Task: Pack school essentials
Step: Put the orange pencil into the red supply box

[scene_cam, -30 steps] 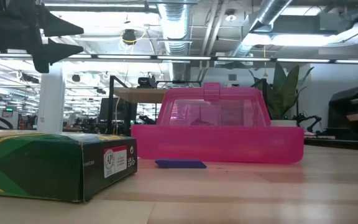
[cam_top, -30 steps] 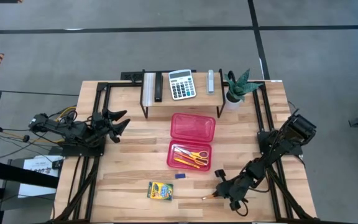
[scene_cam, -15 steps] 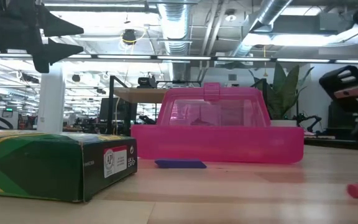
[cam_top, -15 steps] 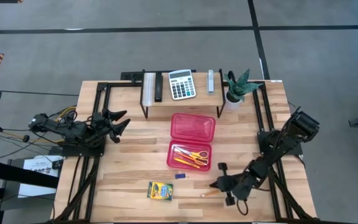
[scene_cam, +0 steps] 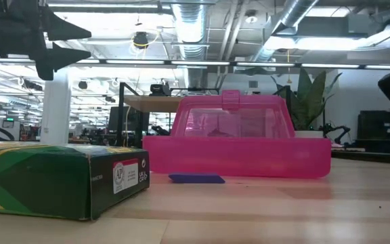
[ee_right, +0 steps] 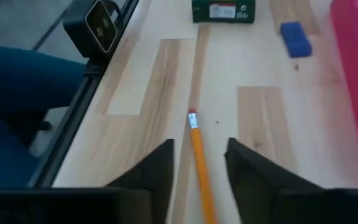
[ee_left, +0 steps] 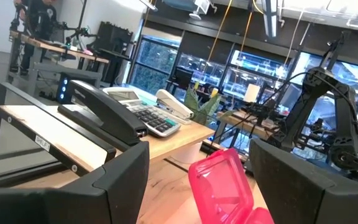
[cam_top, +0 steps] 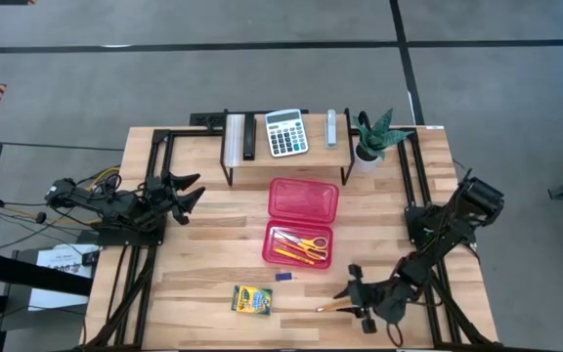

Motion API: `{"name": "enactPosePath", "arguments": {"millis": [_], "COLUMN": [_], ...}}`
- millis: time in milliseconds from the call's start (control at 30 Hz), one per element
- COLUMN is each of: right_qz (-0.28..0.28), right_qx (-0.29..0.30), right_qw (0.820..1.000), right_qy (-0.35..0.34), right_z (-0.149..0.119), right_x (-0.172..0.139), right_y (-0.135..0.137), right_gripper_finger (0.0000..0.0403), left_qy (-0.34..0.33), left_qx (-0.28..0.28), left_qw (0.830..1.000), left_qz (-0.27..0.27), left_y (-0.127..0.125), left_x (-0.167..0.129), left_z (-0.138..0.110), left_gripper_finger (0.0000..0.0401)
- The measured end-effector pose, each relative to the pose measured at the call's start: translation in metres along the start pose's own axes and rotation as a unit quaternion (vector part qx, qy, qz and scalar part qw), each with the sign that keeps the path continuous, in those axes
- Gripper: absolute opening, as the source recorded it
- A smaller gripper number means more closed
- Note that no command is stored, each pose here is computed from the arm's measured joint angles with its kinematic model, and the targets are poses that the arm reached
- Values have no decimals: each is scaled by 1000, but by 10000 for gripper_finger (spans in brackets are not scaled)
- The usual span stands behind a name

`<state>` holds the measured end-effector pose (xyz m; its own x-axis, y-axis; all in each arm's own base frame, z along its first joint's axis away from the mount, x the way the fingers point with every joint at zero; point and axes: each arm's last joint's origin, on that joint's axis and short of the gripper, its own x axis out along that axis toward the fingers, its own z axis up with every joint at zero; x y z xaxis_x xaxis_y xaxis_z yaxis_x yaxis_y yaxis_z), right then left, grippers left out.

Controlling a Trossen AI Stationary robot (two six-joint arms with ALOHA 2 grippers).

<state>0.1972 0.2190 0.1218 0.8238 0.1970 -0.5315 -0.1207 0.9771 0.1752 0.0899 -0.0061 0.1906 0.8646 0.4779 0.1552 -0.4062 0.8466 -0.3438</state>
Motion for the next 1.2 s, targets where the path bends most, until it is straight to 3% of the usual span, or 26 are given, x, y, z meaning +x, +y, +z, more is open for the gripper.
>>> {"name": "enactPosePath", "arguments": {"millis": [167, 500, 600, 867, 1200], "right_qz": [-29, -62, -85, -112, -91], "right_qx": [-31, -29, -10, 4, -14], "right_qw": [999, 998, 996, 993, 995], "right_qy": [-11, -7, -14, -23, -33], "right_z": [-10, -52, -61, -69, -58], "right_x": [-1, 26, 31, 30, 24], "right_y": [4, 4, 2, -1, 2], "right_gripper_finger": [224, 205, 175, 19, 12], "left_qy": [0, 0, -1, -1, -1], "left_qx": [-3, -3, -3, -2, -2], "left_qw": [1000, 1000, 1000, 1000, 1000], "left_qz": [1, 11, 18, 18, 17], "left_y": [0, 1, 1, 1, 1], "left_x": [0, 0, 0, 0, 0], "left_z": [0, 0, 0, 0, 0], "left_gripper_finger": [263, 263, 263, 263, 263]}}
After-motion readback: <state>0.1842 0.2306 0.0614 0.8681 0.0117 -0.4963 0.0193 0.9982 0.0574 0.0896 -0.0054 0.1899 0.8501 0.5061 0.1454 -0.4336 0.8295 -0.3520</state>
